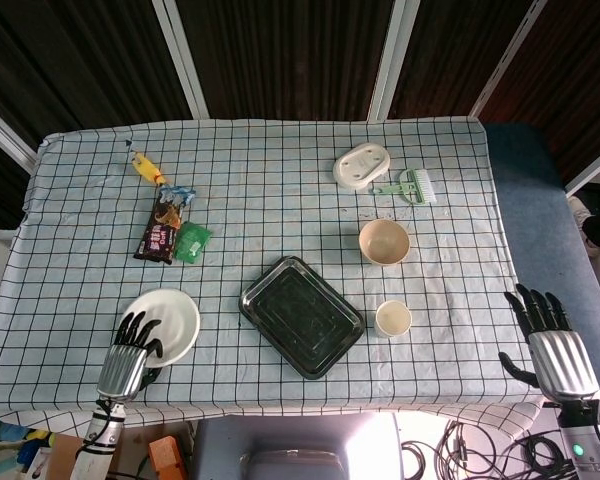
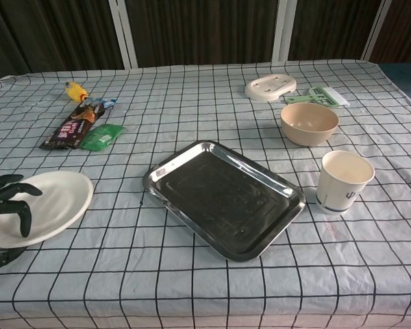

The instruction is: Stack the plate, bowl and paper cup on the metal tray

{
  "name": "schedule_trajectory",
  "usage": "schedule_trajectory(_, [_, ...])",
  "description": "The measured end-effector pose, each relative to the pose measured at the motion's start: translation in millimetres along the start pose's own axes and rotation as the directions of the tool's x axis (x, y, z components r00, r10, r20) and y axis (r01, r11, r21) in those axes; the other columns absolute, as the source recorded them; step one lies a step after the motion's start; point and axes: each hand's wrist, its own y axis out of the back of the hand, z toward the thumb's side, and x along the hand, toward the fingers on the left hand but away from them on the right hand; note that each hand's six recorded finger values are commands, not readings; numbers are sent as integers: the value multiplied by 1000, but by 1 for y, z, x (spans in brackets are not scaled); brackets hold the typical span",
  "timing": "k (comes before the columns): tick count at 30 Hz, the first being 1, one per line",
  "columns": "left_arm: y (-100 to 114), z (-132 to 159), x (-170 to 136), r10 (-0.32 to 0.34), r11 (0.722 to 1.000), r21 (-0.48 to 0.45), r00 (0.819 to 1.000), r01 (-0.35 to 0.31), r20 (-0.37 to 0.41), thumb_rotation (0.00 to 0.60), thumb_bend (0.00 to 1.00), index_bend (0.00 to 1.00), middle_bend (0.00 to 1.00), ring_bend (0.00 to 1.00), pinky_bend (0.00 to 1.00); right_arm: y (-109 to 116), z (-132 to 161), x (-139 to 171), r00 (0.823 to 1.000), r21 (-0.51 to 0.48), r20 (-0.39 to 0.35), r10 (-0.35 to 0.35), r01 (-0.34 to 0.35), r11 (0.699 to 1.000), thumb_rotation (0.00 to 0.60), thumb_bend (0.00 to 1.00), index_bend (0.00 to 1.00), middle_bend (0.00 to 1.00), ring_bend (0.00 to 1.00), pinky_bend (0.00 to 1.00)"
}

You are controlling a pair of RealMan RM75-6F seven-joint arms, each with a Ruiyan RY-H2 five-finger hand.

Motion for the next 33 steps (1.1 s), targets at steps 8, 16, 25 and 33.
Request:
schedule_trajectory(8, [11,-1,10,89,996,13,996,-89,-5,600,491,732,286,96,81,0,0,0,1000,3,1,2,-2,1000,600,189,0,0,0,0])
schedule_trajectory(16, [25,7,13,154,987,-47,988,-152,27,600,492,732,305,106,76,-1,0,-1,1000,2,5,3,-3,1000,600,189,0,0,0,0])
schedule_trajectory(25, [45,56,31,202,973,-144,966,-180,160,600,488,731,311,112,76,6,-4,1,1000,-15,16,-21,22,1000,600,188,0,0,0,0])
schedule_trajectory(33, [51,116,63,158,982,-150,938,-116,309,600,501,731,314,116,75,14,-12,-2,998,-51,40,-43,45,998,600,189,0,0,0,0])
